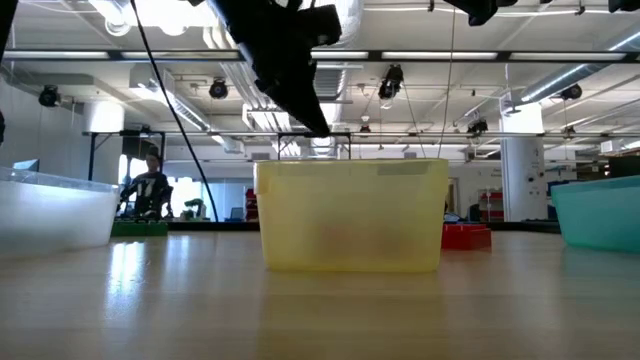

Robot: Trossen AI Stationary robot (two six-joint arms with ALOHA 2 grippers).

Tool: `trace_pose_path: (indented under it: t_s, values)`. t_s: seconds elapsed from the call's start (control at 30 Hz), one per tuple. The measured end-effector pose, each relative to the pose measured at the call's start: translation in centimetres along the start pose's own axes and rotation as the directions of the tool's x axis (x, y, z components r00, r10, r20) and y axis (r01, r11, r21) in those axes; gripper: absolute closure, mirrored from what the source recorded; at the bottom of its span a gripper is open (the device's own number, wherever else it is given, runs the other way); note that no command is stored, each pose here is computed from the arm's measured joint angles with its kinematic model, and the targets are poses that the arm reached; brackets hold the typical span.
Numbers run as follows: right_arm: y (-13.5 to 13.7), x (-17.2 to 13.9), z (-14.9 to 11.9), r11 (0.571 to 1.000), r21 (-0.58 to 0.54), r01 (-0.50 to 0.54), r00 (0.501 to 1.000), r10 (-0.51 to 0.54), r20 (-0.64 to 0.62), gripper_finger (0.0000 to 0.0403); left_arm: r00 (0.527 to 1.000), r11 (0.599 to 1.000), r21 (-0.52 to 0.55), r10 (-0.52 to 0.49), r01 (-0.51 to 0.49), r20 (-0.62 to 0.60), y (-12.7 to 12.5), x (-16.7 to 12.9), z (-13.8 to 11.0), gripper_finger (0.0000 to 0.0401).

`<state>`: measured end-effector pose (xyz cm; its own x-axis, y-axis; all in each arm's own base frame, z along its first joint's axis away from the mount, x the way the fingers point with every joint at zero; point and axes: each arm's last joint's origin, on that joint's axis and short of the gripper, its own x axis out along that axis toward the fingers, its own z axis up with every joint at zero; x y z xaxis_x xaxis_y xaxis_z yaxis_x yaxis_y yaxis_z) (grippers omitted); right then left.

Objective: Sort & place blocks by color
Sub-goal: Put the blue game piece into the green bin

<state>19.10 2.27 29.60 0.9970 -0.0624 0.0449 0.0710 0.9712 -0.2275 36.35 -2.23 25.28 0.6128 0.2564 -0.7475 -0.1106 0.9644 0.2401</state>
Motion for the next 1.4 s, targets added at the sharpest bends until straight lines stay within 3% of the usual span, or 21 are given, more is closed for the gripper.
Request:
trace_pose_path:
  t_s: [0.23, 0.3, 0.33, 0.4, 0.47, 0.57, 0.73, 1.0, 1.4]
  values:
    - [0.0, 0.0, 0.0, 1.000, -0.006, 0.000, 1.000, 0.000, -0.003, 0.0165, 0.994, 0.996, -0.049, 0.075, -0.079, -0.079, 3.7, 0.8, -0.8, 0.0184]
    - [0.0, 0.0, 0.0, 1.000, -0.008, 0.000, 1.000, 0.000, -0.003, 0.0165, 0.990, 0.967, -0.216, 0.117, -0.132, -0.081, 5.3, 1.3, -0.9, 0.0184]
    - [0.0, 0.0, 0.0, 1.000, -0.008, 0.000, 1.000, 0.000, -0.003, 0.0165, 0.985, 0.920, -0.354, 0.149, -0.170, -0.087, 6.3, 1.7, -1.0, 0.0184]
    - [0.0, 0.0, 0.0, 1.000, -0.008, 0.000, 1.000, 0.000, -0.002, 0.0165, 0.973, 0.776, -0.588, 0.192, -0.230, -0.128, 7.8, 2.3, -1.6, 0.0184]
    - [0.0, 0.0, 0.0, 1.000, -0.008, 0.000, 1.000, 0.000, -0.002, 0.0165, 0.960, 0.684, -0.675, 0.215, -0.278, -0.177, 8.5, 3.1, -2.4, 0.0184]
    - [0.0, 0.0, 0.0, 1.000, -0.009, 0.000, 1.000, 0.000, -0.004, 0.0165, 0.948, 0.605, -0.734, 0.255, -0.308, -0.189, 8.3, 4.6, -3.0, 0.0184]
    - [0.0, 0.0, -0.3, 1.000, -0.021, -0.006, 1.000, 0.006, -0.028, 0.0165, 0.941, 0.526, -0.784, 0.256, -0.329, -0.223, 7.9, 6.3, -4.0, 0.0184]
    - [0.1, 0.0, -0.3, 0.999, -0.041, -0.007, 1.000, 0.006, -0.030, 0.0165, 0.915, 0.469, -0.790, 0.279, -0.394, -0.290, 7.3, 8.9, -5.3, 0.0184]
    - [0.0, 0.0, -0.3, 0.998, -0.060, 0.001, 0.999, -0.003, -0.035, 0.0165, 0.897, 0.471, -0.767, 0.295, -0.437, -0.329, 6.8, 12.2, -6.7, 0.0187]
